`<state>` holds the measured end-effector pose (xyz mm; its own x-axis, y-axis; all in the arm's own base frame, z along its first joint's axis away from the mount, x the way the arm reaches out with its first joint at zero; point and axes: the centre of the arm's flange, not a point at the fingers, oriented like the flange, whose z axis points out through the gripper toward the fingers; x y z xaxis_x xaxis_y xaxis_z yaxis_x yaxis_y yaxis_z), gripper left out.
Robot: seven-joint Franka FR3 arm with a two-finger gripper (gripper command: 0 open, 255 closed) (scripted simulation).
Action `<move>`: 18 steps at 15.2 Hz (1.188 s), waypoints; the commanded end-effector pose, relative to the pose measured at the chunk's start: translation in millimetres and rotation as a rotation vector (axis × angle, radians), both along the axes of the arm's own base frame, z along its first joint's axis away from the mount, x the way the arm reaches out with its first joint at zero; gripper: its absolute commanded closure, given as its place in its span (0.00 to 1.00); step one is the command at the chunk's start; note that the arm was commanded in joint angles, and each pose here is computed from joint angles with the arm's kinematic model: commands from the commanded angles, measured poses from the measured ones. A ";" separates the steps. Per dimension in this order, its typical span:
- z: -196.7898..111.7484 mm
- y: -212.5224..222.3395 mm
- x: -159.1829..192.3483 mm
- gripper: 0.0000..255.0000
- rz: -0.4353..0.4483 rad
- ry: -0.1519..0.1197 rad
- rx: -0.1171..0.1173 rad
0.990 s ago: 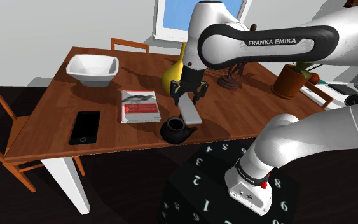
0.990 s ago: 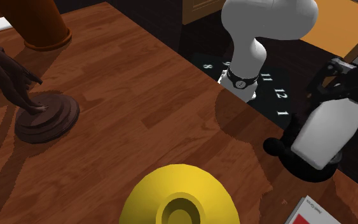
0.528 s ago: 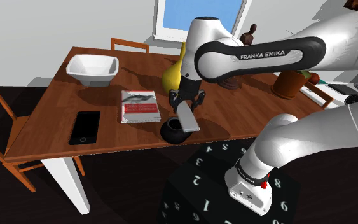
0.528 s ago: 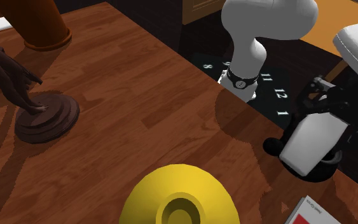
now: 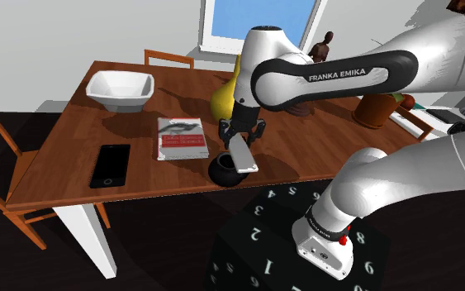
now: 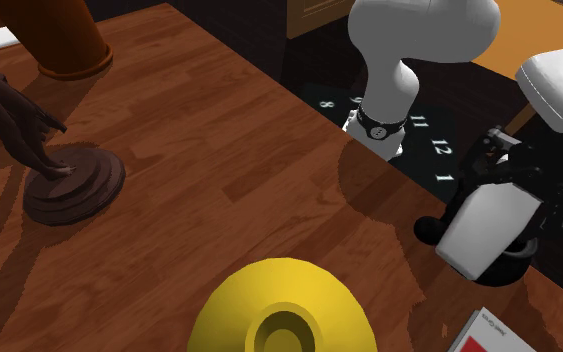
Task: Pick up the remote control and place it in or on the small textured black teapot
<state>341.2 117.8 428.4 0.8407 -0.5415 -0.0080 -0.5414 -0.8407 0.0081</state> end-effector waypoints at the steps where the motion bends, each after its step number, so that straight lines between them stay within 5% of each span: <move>1: 0.1 0.0 0.0 1.00 0.000 0.000 0.000; 2: 0.1 0.0 0.0 0.00 0.000 0.000 0.000; 7: 0.1 0.0 0.0 0.00 0.000 0.000 0.000; 11: 50.1 0.1 0.6 0.00 0.000 0.000 0.000; 18: 50.1 0.1 0.6 0.00 0.000 0.000 0.000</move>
